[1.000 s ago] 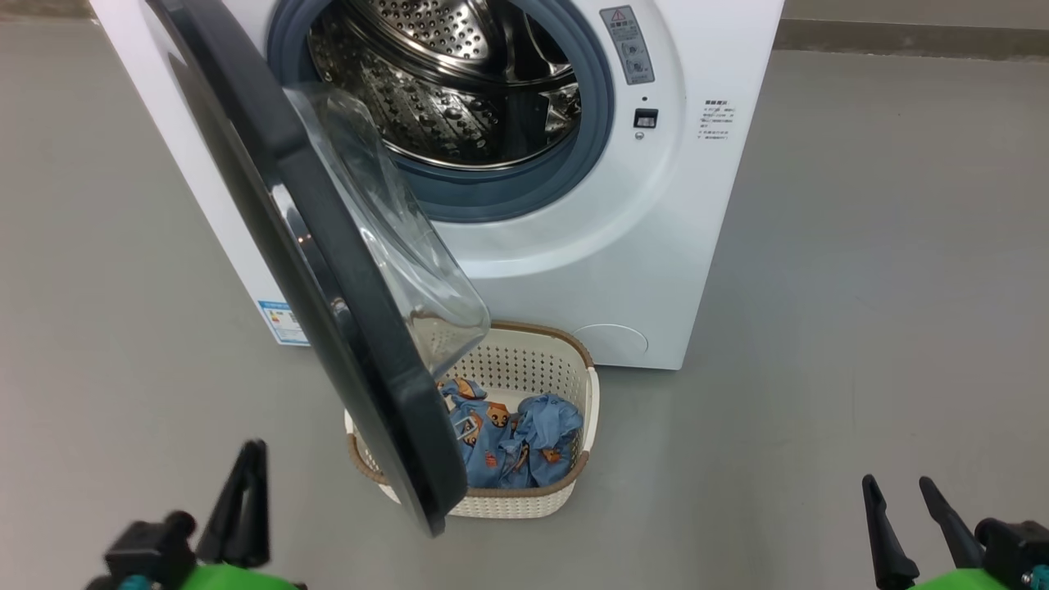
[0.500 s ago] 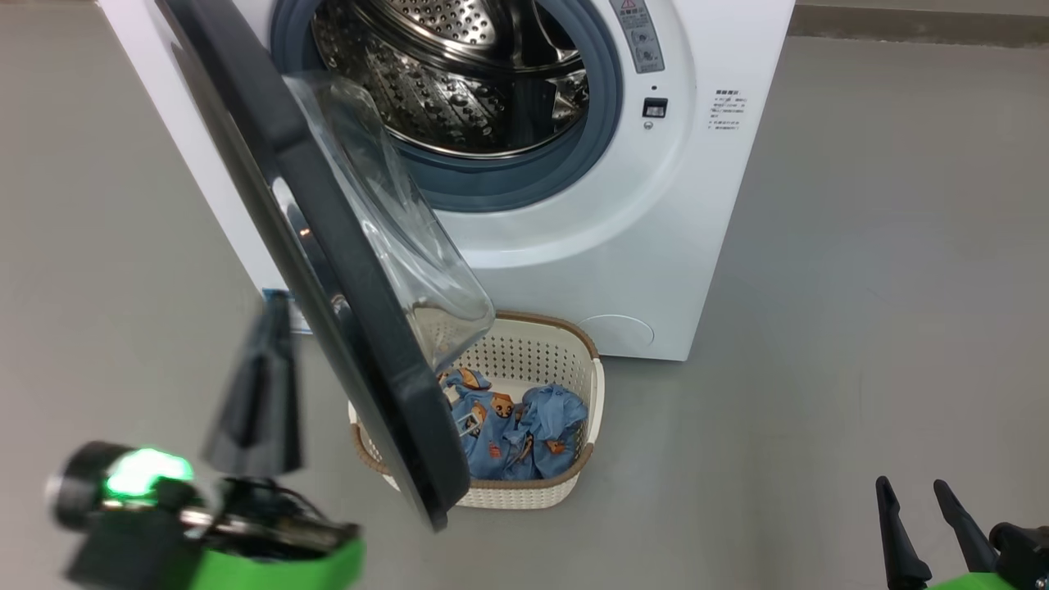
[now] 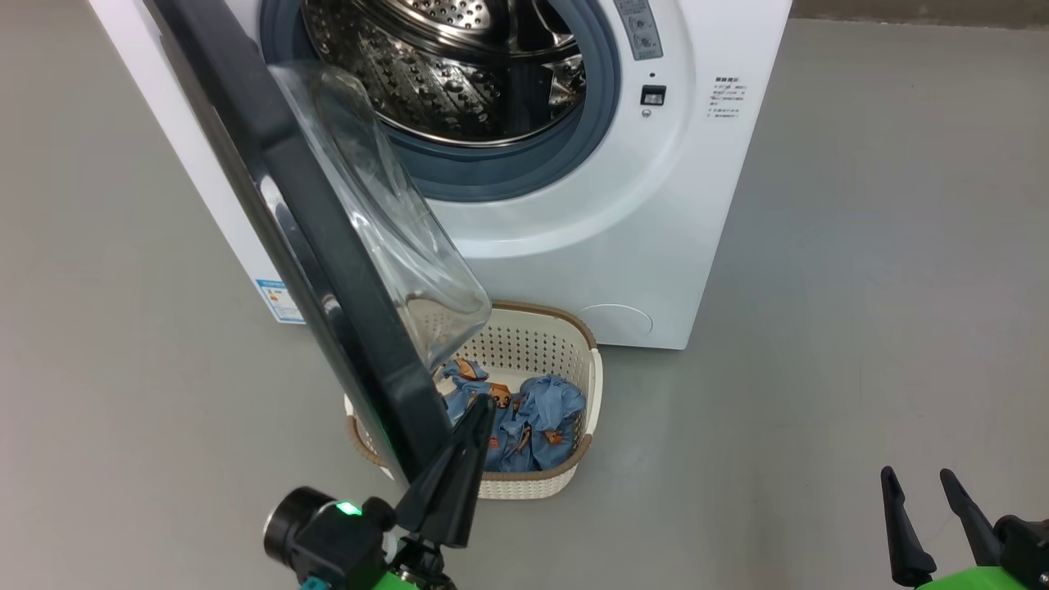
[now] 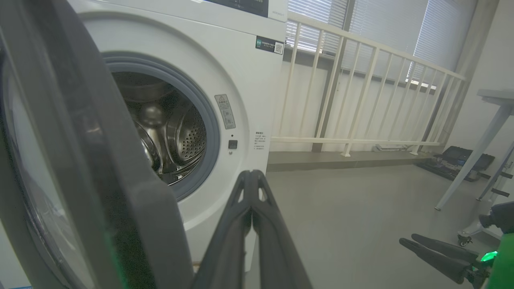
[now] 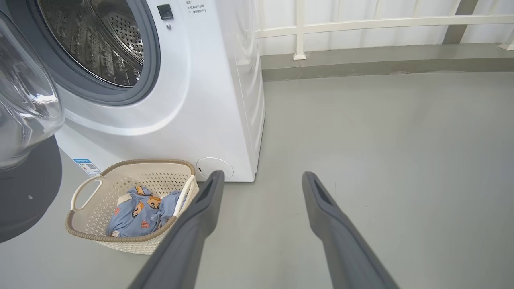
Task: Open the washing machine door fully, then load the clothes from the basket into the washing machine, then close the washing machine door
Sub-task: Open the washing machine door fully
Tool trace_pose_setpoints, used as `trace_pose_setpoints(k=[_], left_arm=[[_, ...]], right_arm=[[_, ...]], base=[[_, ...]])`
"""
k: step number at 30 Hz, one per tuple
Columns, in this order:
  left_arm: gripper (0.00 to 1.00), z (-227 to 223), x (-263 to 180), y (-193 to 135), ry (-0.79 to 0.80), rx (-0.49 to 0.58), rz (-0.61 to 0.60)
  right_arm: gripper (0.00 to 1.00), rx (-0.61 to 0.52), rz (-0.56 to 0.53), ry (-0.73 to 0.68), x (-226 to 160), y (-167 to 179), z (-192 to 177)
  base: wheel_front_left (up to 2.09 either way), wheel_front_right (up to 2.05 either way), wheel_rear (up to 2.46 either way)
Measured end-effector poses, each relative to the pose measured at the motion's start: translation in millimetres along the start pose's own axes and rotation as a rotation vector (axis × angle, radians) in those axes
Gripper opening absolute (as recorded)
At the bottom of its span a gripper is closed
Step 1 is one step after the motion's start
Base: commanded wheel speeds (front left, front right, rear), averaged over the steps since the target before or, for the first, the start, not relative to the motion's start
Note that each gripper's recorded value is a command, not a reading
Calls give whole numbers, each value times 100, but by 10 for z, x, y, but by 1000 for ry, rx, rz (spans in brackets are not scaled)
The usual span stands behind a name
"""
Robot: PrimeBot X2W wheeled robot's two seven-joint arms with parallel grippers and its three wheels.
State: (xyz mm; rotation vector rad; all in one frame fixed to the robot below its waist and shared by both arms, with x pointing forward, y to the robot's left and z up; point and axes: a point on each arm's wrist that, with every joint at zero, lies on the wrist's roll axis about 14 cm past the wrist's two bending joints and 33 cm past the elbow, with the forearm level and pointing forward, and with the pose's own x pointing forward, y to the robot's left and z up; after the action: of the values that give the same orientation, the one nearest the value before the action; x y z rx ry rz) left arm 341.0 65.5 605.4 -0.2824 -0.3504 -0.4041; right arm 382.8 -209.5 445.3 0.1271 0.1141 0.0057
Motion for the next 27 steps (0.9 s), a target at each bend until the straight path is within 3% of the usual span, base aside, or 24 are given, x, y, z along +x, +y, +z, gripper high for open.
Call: trace_pose_setpoints(k=[7, 27], left_arm=[[0, -385, -89, 255, 121, -25, 98], [0, -462, -165, 558, 140, -49, 209]], right_arm=[[100, -15, 2, -4, 24, 8, 13], [100, -31, 26, -49, 100, 90, 158]], base=[[0, 0, 0], [0, 0, 0]])
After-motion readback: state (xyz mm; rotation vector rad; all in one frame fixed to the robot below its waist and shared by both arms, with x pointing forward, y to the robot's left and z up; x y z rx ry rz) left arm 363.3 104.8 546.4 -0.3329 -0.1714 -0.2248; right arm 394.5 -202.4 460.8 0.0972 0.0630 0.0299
